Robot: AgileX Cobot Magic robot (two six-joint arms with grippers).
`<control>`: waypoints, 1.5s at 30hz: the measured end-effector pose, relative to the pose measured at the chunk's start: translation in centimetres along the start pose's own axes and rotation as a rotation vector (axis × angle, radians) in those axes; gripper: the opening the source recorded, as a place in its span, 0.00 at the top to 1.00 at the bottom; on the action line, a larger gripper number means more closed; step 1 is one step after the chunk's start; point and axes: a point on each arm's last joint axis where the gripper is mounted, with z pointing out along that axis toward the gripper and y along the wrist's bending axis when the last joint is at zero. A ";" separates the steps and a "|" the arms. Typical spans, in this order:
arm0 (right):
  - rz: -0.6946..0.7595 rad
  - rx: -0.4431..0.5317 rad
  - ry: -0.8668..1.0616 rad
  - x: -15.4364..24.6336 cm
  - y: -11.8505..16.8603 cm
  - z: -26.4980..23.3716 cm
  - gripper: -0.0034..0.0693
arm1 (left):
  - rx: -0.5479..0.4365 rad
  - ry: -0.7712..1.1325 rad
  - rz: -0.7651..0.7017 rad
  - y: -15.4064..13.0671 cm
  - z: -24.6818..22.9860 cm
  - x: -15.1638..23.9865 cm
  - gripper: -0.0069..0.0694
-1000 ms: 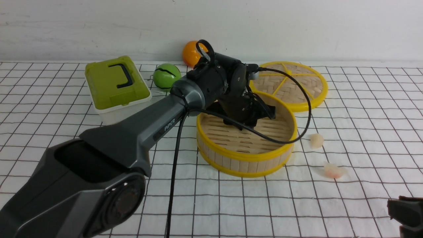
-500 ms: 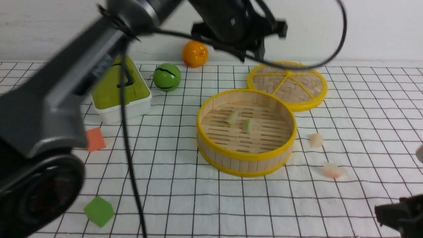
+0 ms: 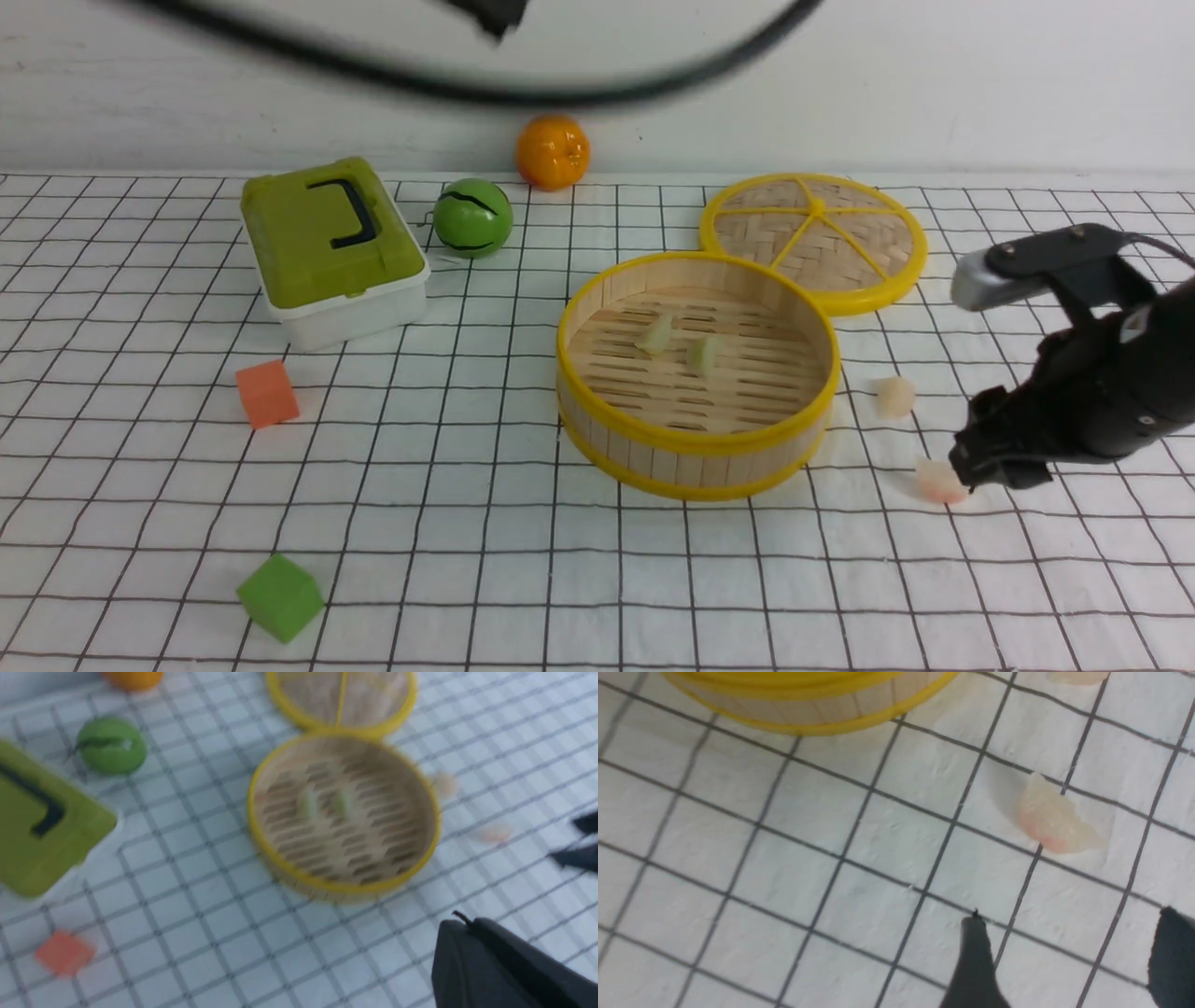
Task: Put the dumplings into the steamer on the table with the white tablecloth.
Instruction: 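Place the dumpling into the bamboo steamer basket with the left gripper, then reach for and grasp a dumpling lying on the table beside the steamer, then place the dumpling in the bamboo steamer basket with the right gripper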
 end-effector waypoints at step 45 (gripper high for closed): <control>0.194 -0.458 -0.360 -10.5 10.6 5.7 0.70 | -0.177 -0.002 0.005 5.9 -2.3 31.7 0.93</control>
